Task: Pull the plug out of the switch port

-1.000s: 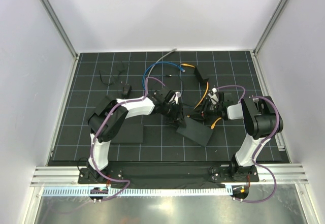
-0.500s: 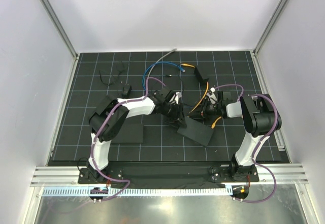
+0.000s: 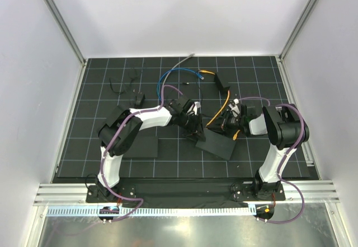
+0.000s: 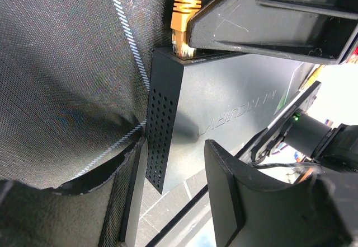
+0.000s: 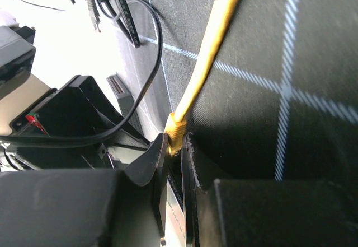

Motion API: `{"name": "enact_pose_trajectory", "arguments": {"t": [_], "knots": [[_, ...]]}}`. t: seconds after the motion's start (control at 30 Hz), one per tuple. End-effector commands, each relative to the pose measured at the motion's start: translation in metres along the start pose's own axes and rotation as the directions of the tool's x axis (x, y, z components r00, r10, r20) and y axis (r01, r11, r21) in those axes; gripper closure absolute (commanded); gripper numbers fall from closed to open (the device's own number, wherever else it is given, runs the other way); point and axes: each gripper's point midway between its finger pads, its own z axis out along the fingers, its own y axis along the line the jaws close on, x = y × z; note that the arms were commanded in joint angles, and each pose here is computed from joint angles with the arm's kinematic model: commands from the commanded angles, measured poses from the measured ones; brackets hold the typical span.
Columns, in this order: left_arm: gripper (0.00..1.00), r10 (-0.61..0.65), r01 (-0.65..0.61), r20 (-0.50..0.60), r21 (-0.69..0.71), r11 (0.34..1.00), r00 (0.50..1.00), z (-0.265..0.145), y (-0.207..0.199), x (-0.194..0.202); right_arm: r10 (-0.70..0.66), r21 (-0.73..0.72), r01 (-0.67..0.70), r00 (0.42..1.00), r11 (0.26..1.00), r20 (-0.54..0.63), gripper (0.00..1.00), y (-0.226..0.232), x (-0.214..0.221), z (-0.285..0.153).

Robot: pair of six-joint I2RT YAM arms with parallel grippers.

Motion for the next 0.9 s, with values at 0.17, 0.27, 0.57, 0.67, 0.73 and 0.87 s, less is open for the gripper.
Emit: {"name": "enact_pose_trajectory", "arguments": {"t": [0.17,0.27,0.57,0.67,0.73,0.87], "knots": [[0.5,0.002,-0.015,-0.082,-0.156,0.988,0.997,0.017,0.037,0.031,-0.012,0.125,-0.032,0.943,0.992,0.332,0.99,-0.023,-0.035,-0.006],[0.51,0.003,-0.017,-0.087,-0.16,0.987,0.996,0.019,0.037,0.033,0.001,0.116,-0.047,0.929,0.992,0.369,0.99,-0.02,-0.041,-0.009],[0.51,0.01,-0.023,-0.083,-0.156,0.988,0.997,0.017,0.033,0.033,-0.019,0.109,-0.027,0.915,0.994,0.403,0.99,-0.004,-0.059,-0.011],[0.51,0.021,-0.032,-0.069,-0.152,0.988,0.997,0.015,0.03,0.031,-0.07,0.179,0.001,0.923,0.984,0.379,0.99,0.003,-0.068,-0.014],[0.51,0.029,-0.037,-0.056,-0.148,0.988,0.998,0.012,0.027,0.028,-0.098,0.252,0.007,0.932,0.968,0.349,0.99,-0.002,-0.066,-0.02],[0.51,0.044,-0.049,-0.04,-0.124,0.991,0.998,0.008,0.017,0.023,-0.166,0.307,0.06,0.929,0.95,0.332,0.99,0.015,-0.076,-0.03]]}}
